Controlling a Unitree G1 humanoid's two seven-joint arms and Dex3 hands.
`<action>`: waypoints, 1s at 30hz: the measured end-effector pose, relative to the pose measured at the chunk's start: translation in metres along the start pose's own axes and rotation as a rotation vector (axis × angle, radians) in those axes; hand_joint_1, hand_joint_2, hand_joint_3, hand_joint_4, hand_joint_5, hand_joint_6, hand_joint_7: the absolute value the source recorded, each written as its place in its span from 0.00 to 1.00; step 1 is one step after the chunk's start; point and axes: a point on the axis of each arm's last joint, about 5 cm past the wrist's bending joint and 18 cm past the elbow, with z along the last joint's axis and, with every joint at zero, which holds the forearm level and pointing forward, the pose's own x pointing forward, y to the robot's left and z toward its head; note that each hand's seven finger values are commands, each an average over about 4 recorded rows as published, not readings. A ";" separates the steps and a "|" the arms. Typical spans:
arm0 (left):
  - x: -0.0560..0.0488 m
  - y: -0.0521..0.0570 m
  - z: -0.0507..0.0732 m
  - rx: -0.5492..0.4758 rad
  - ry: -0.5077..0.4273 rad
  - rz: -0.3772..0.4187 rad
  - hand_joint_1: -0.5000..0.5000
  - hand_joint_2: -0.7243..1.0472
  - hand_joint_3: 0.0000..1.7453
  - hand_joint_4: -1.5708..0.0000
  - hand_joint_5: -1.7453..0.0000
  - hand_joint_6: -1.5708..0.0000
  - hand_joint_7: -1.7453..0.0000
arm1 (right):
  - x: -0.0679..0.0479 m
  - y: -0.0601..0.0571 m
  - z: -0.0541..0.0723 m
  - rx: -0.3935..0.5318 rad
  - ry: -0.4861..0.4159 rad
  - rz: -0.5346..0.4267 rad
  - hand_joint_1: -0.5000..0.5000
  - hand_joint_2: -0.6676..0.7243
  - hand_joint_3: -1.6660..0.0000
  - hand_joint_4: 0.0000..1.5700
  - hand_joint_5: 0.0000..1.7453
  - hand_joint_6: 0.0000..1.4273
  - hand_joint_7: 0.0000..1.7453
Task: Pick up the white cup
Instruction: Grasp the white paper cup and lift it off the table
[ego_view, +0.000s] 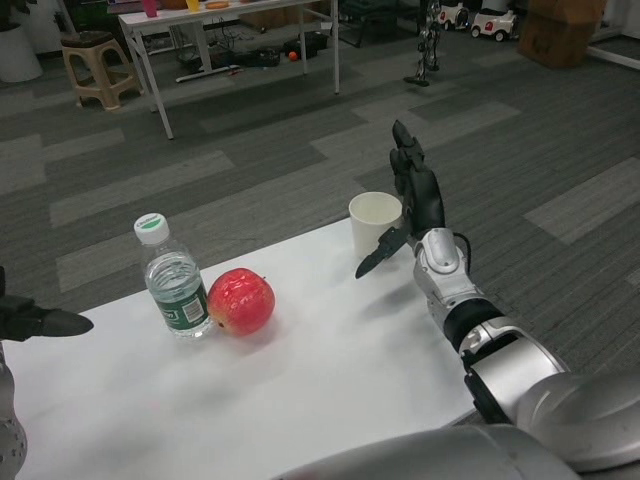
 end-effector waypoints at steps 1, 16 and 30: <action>0.000 0.000 0.000 0.000 0.000 0.000 0.00 0.10 0.05 1.00 0.59 1.00 1.00 | -0.001 0.001 -0.001 0.010 0.005 -0.008 0.06 0.91 1.00 0.00 0.00 0.00 0.00; 0.000 0.000 -0.001 0.000 0.004 -0.001 0.00 0.10 0.05 1.00 0.59 1.00 1.00 | -0.005 -0.001 -0.007 0.055 0.037 -0.085 0.04 0.91 1.00 0.00 0.00 0.00 0.00; -0.001 -0.001 -0.003 -0.002 0.014 0.002 0.00 0.10 0.05 1.00 0.60 1.00 1.00 | -0.017 -0.002 -0.026 0.007 0.168 -0.081 0.04 0.91 1.00 0.00 0.00 0.00 0.00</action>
